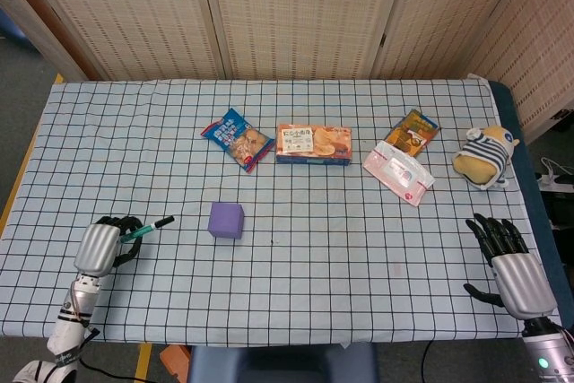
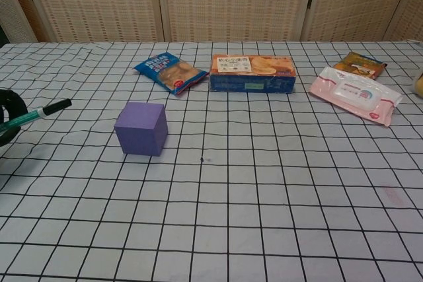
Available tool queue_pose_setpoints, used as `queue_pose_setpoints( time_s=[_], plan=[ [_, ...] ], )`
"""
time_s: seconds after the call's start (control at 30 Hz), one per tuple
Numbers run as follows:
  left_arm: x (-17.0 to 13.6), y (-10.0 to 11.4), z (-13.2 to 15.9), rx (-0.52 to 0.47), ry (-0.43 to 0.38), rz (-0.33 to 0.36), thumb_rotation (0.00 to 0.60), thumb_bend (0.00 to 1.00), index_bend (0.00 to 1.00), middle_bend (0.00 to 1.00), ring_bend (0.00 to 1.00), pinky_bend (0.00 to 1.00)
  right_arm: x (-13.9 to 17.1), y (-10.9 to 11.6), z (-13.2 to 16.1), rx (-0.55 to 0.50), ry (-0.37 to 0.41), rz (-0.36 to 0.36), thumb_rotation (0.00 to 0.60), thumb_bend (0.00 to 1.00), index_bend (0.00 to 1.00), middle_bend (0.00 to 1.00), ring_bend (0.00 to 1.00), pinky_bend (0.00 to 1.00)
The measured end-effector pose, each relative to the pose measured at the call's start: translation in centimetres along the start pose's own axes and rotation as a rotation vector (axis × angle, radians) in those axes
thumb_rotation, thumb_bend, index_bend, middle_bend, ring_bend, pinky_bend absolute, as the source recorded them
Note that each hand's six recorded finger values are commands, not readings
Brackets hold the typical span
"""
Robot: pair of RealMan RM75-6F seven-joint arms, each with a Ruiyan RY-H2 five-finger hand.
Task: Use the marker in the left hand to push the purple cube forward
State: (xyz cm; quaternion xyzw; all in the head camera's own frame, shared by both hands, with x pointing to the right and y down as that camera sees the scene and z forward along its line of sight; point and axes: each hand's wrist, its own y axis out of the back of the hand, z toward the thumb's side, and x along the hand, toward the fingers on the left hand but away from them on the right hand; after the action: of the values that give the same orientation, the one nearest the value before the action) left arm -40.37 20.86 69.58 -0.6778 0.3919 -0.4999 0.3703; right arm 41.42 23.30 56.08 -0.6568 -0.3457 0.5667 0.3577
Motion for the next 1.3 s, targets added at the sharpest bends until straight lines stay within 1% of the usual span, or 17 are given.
queue_pose_setpoints(
  time_s=[0.1, 0.17, 0.3, 0.43, 0.5, 0.57, 0.67, 0.8, 0.9, 1.0, 1.17, 1.3],
  plan=[
    [-0.3, 0.0, 0.5, 0.022, -0.052, -0.012, 0.6, 0.55, 0.91, 0.98, 0.68, 0.45, 0.0, -0.2, 0.1, 0.003, 0.002, 0.009, 0.6, 0.0, 0.0, 0.0, 0.0, 0.0],
    [0.0, 0.1, 0.7, 0.051, -0.084, -0.009, 0.6, 0.55, 0.91, 0.98, 0.68, 0.45, 0.0, -0.4, 0.3, 0.004, 0.006, 0.018, 0.6, 0.0, 0.0, 0.0, 0.0, 0.0],
    [1.6, 0.5, 0.6, 0.138, -0.152, 0.009, 0.6, 0.55, 0.91, 0.98, 0.68, 0.45, 0.1, -0.7, 0.7, 0.006, 0.02, 0.036, 0.6, 0.0, 0.0, 0.0, 0.0, 0.0],
    [3.4, 0.8, 0.2, 0.211, -0.214, 0.017, 0.6, 0.55, 0.9, 0.97, 0.68, 0.44, 0.2, -0.7, 0.8, 0.005, 0.025, 0.036, 0.6, 0.0, 0.0, 0.0, 0.0, 0.0],
    [4.3, 1.1, 0.5, 0.219, -0.249, 0.022, 0.6, 0.55, 0.9, 0.97, 0.68, 0.44, -0.1, -0.2, 0.9, 0.01, 0.026, 0.023, 0.6, 0.0, 0.0, 0.0, 0.0, 0.0],
    [4.8, 1.1, 0.8, 0.203, -0.272, 0.015, 0.6, 0.55, 0.9, 0.97, 0.68, 0.44, -0.4, 0.5, 1.1, 0.007, 0.02, 0.022, 0.6, 0.0, 0.0, 0.0, 0.0, 0.0],
    [5.4, 0.3, 1.6, 0.19, -0.304, -0.016, 0.6, 0.55, 0.9, 0.97, 0.68, 0.44, -0.9, 1.5, 1.7, -0.005, -0.001, 0.033, 0.6, 0.0, 0.0, 0.0, 0.0, 0.0],
    [6.5, -1.1, 2.5, 0.213, -0.344, -0.065, 0.6, 0.55, 0.9, 0.97, 0.68, 0.44, -1.4, 2.4, 1.8, 0.01, -0.026, 0.047, 0.6, 0.0, 0.0, 0.0, 0.0, 0.0],
    [7.1, -2.2, 3.2, 0.221, -0.36, -0.096, 0.6, 0.55, 0.9, 0.97, 0.68, 0.44, -1.3, 2.6, 1.7, 0.012, -0.028, 0.044, 0.6, 0.0, 0.0, 0.0, 0.0, 0.0],
    [7.6, -2.8, 3.5, 0.225, -0.358, -0.116, 0.6, 0.55, 0.9, 0.97, 0.68, 0.44, -1.3, 2.6, 1.7, 0.012, -0.028, 0.042, 0.6, 0.0, 0.0, 0.0, 0.0, 0.0],
    [8.2, -3.2, 3.6, 0.215, -0.345, -0.133, 0.6, 0.55, 0.9, 0.97, 0.68, 0.44, -1.3, 2.8, 1.7, 0.012, -0.03, 0.035, 0.6, 0.0, 0.0, 0.0, 0.0, 0.0],
    [8.6, -3.5, 4.3, 0.191, -0.346, -0.131, 0.6, 0.55, 0.9, 0.97, 0.68, 0.44, -1.4, 2.7, 1.6, 0.013, -0.034, 0.038, 0.6, 0.0, 0.0, 0.0, 0.0, 0.0]
  ],
)
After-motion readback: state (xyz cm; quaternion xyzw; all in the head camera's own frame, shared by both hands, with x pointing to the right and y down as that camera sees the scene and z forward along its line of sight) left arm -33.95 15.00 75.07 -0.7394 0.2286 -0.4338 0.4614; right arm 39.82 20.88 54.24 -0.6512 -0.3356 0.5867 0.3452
